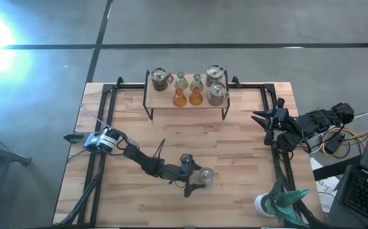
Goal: Pick & Place candle stick holders
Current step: Put the green scented candle on the shelf aligned with the brown scented candle
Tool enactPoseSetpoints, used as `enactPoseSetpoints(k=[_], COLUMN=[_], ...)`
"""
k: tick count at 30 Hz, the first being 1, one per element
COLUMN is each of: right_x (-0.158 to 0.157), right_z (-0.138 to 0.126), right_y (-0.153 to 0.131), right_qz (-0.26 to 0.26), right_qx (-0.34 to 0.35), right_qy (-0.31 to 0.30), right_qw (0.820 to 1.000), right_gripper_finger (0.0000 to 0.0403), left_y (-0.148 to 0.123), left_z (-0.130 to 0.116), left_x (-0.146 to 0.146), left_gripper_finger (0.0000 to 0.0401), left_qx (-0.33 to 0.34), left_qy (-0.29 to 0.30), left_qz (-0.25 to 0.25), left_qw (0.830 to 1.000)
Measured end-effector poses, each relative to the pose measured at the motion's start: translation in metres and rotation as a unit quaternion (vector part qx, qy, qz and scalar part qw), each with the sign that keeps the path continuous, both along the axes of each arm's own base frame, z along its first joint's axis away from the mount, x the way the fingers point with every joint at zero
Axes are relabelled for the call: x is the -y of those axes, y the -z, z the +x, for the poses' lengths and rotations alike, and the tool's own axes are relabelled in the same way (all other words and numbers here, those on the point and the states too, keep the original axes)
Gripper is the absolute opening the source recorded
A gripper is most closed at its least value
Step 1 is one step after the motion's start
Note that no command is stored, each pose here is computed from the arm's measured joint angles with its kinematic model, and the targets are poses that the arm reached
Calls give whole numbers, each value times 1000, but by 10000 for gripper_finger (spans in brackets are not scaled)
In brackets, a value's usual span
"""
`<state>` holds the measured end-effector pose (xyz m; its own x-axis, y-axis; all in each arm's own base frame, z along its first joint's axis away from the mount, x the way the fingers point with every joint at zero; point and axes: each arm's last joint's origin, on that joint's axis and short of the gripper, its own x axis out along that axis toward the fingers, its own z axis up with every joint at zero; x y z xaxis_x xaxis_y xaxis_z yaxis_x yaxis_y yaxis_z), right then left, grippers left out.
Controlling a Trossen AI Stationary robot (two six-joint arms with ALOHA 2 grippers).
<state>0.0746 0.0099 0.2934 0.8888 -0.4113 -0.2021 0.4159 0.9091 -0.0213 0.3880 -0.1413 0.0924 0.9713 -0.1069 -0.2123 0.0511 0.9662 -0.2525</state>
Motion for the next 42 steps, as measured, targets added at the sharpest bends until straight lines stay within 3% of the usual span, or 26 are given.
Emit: enactPoseSetpoints(k=[8,16,23,30,42], right_x=[0,0,0,0,0], right_z=[0,0,0,0,0], right_y=[0,0,0,0,0], right_qz=[0,0,0,0,0], right_qx=[0,0,0,0,0], right_qy=[0,0,0,0,0], right_qw=[1000,1000,1000,1000,1000], right_gripper_finger=[91,74,69,82,93], left_y=[11,13,4,-19,-65], left_z=[-8,-5,-9,-26,-71], left_x=[-22,-41,-58,-77,-92], left_gripper_finger=[361,363,362,361,360], left_qx=[-10,-7,11,-22,-2], left_qy=[-127,-171,-213,-250,-292], left_qz=[-74,-88,-47,12,17], left_qw=[989,981,976,968,956])
